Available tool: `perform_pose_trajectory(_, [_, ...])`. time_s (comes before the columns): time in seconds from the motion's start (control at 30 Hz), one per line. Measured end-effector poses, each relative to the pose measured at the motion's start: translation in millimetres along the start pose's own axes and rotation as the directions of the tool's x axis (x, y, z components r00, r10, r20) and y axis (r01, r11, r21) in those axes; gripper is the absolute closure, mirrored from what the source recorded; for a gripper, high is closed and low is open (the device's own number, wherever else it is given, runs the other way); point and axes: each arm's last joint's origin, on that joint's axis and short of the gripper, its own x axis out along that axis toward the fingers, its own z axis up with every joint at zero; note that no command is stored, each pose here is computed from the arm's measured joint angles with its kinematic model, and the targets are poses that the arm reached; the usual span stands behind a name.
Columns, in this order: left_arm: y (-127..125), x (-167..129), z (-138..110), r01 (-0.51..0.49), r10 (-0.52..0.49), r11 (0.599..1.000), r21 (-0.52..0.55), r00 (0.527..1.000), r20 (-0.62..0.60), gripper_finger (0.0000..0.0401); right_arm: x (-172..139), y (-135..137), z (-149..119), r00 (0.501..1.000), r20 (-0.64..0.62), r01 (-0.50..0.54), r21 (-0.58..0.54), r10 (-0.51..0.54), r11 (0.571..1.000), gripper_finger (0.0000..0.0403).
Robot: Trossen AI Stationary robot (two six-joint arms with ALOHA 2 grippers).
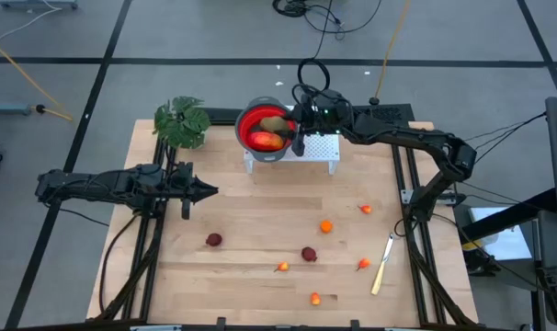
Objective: Pick & Place Fruit
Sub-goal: Put the kiwi into the red strainer bowl
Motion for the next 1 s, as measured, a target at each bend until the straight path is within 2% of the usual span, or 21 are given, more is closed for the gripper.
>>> perform_pose_trajectory(0.17, [0.0,0.0,0.0,0.000,0.000,1.000,0.000,1.000,0.000,0.0375,-0.1,1.0,-2.7,0.999,-0.025,-0.026,0.050,0.027,0.998,0.0202])
perform_pose_trajectory(0.7, [0.0,0.0,0.0,0.000,0.000,1.000,0.000,1.000,0.000,0.0375,0.6,3.4,0.3,0.999,0.001,-0.037,0.040,0.037,0.999,0.0203])
perform_pose_trajectory(1.0, [0.0,0.0,0.0,0.000,0.000,1.000,0.000,1.000,0.000,0.0375,0.9,9.0,7.5,0.988,0.076,-0.141,0.071,0.136,0.987,0.0202])
